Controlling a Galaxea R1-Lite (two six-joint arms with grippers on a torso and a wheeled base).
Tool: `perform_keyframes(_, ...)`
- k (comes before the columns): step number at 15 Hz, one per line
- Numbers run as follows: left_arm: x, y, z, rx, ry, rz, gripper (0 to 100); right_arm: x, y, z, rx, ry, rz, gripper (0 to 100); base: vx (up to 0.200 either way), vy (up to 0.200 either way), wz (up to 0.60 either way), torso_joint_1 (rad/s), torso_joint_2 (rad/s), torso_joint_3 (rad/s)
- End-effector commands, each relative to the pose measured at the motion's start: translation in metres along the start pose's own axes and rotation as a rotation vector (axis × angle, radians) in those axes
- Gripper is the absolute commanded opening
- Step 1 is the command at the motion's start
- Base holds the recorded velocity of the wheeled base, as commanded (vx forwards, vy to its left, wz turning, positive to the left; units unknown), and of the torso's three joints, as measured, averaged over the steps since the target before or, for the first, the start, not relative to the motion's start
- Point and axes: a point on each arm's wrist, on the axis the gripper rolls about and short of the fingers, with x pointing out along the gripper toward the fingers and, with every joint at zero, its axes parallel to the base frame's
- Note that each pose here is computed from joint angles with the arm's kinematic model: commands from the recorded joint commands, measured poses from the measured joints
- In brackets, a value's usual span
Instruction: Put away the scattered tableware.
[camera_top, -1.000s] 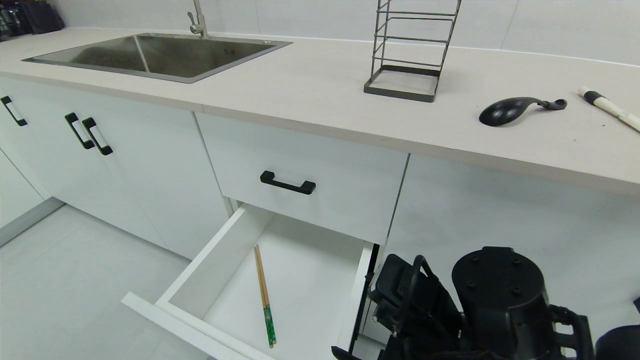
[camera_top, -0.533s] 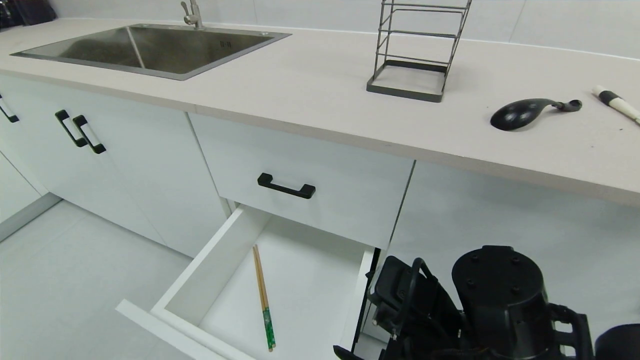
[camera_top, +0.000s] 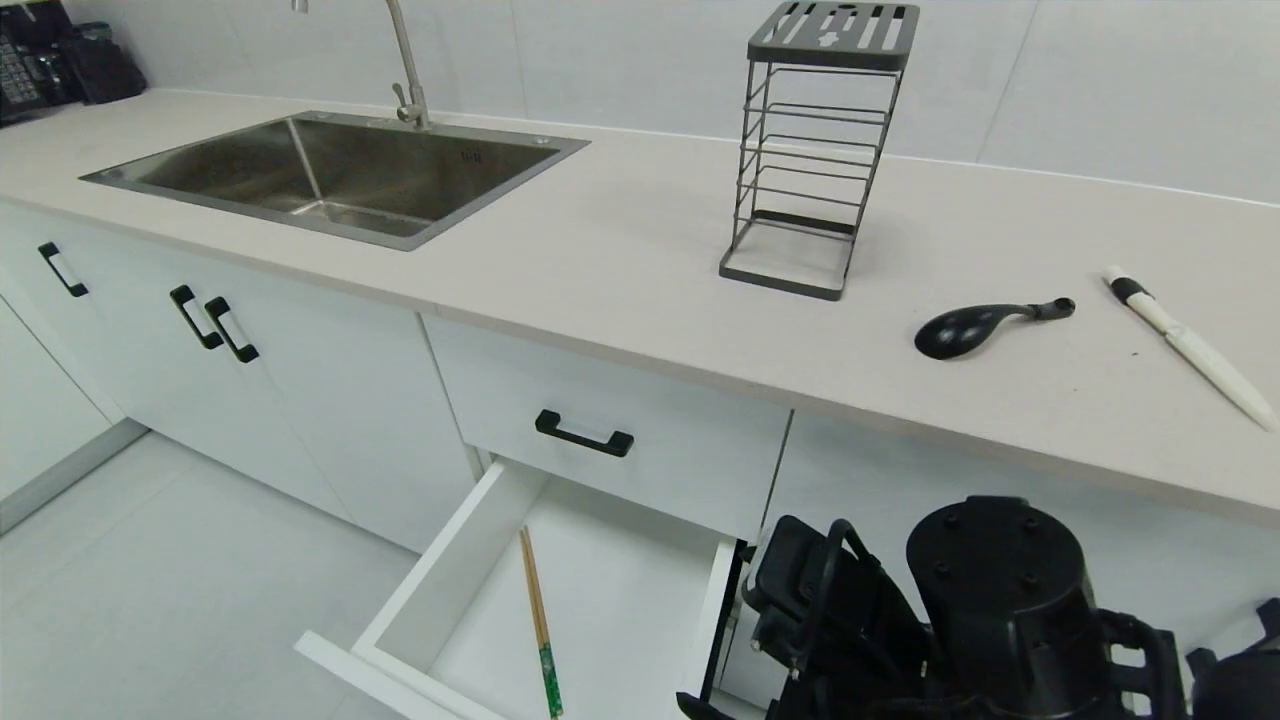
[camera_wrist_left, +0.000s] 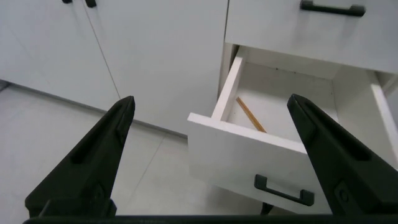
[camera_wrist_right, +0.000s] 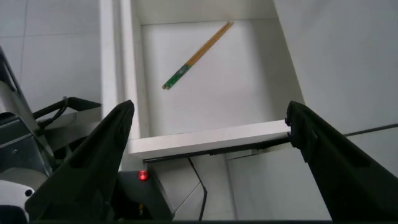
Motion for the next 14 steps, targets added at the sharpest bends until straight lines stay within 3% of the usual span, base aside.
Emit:
perform_keyframes(1,0.0000,0.0000,0.0002,0.000,0.001,0.000,100,0.0003,0.0006,-0.0012,-0.001,0.004,0.002,100,0.000,0.000,0.00,0.246,-0.48,-0.217)
perform_keyframes(5,0.0000,0.0000,0.0002,0.000,0.001,0.000,100,0.0006,0.0004,-0.0019,-0.001,0.008,0.002,100,0.000,0.000,0.00,0.139,-0.48,-0.221)
perform_keyframes(14,0.0000,0.0000,0.0002,0.000,0.001,0.000,100,0.0015,0.0004,-0.0038,0.000,0.017,0.004,100,0.000,0.000,0.00,0.319,-0.51,-0.241)
